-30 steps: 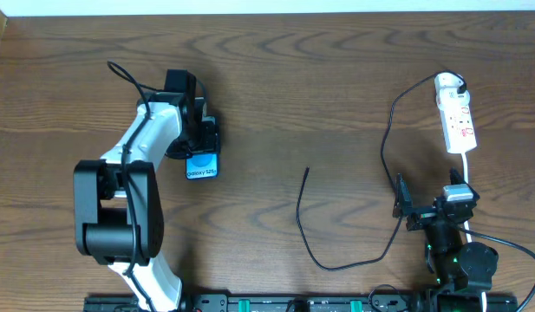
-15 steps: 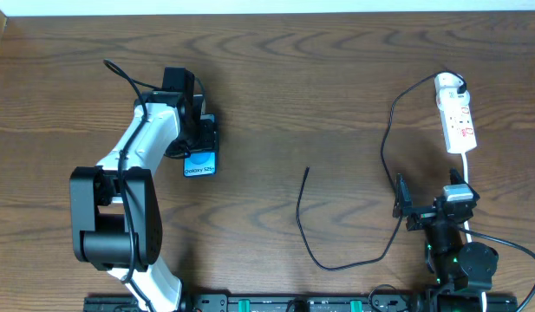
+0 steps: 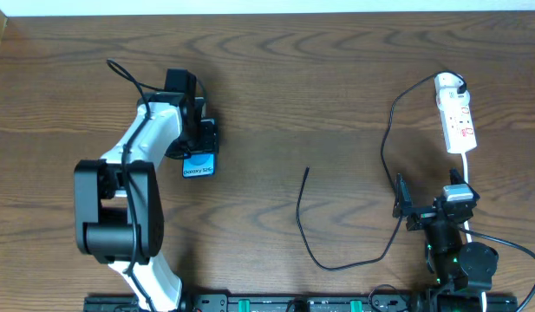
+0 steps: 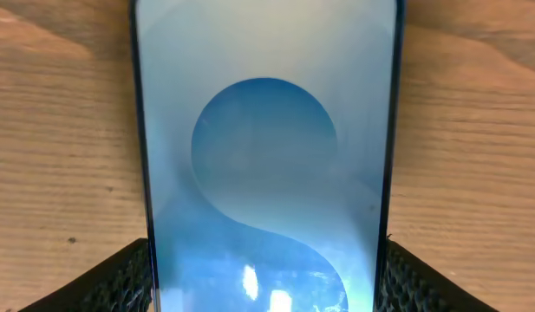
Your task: Plug charger to phone and switch on socket
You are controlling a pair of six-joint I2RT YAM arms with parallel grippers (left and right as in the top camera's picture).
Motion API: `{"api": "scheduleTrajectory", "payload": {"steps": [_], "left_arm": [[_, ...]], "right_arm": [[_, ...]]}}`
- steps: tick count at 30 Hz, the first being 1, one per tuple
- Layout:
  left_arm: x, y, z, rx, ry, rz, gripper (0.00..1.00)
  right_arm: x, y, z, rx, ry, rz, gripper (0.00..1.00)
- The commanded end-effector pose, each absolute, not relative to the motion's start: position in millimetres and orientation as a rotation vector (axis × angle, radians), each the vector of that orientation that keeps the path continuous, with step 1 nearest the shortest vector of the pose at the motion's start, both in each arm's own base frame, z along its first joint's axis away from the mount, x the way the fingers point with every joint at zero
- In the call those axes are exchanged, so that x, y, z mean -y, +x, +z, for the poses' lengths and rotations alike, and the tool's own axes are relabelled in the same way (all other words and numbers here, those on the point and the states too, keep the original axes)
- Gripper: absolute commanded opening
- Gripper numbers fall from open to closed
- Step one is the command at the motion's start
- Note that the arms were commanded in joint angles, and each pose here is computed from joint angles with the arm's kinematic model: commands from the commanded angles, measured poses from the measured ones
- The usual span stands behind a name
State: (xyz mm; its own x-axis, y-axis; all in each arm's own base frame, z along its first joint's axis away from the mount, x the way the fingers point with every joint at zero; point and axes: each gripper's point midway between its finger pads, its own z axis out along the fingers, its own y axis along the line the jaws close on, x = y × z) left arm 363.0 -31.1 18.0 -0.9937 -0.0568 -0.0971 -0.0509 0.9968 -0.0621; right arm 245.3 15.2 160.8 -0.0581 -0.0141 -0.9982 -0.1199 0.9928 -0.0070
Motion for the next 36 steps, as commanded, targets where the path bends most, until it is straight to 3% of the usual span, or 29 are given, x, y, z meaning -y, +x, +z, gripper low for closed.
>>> {"api": "scheduleTrajectory", "payload": {"steps": [1, 11, 12, 14, 16, 19, 21, 36], "left_arm": [[30, 361, 3, -3.079, -0.076, -0.073, 0.07], [30, 361, -6, -3.093, -0.077, -0.071, 0.08], [30, 361, -6, -3.091, -0.077, -0.071, 0.13], [30, 362, -6, -3.089, -0.076, -0.071, 0.38], [30, 362, -6, -3.089, -0.076, -0.072, 0.46], [30, 361, -6, -3.091, -0.076, -0.072, 0.79], [30, 361, -6, -3.092, -0.077, -0.072, 0.87], [30, 369, -5, -3.060, -0.009, -0.071, 0.92]], "right_arm": [[-17, 245, 160, -1.626, -0.119, 0.082, 0.99], [-17, 245, 161, -1.625, -0.119, 0.082, 0.99], [-17, 245, 160, -1.626, -0.119, 0.082, 0.99], [-17, 245, 160, -1.626, -0.119, 0.082, 0.99], [-17, 245, 161, -1.625, -0.119, 0.082, 0.99], [-17, 245, 161, -1.625, -0.119, 0.082, 0.99], [-17, 245, 161, -1.625, -0.119, 0.082, 0.99], [-17, 245, 161, -1.625, -0.119, 0.082, 0.99]]}}
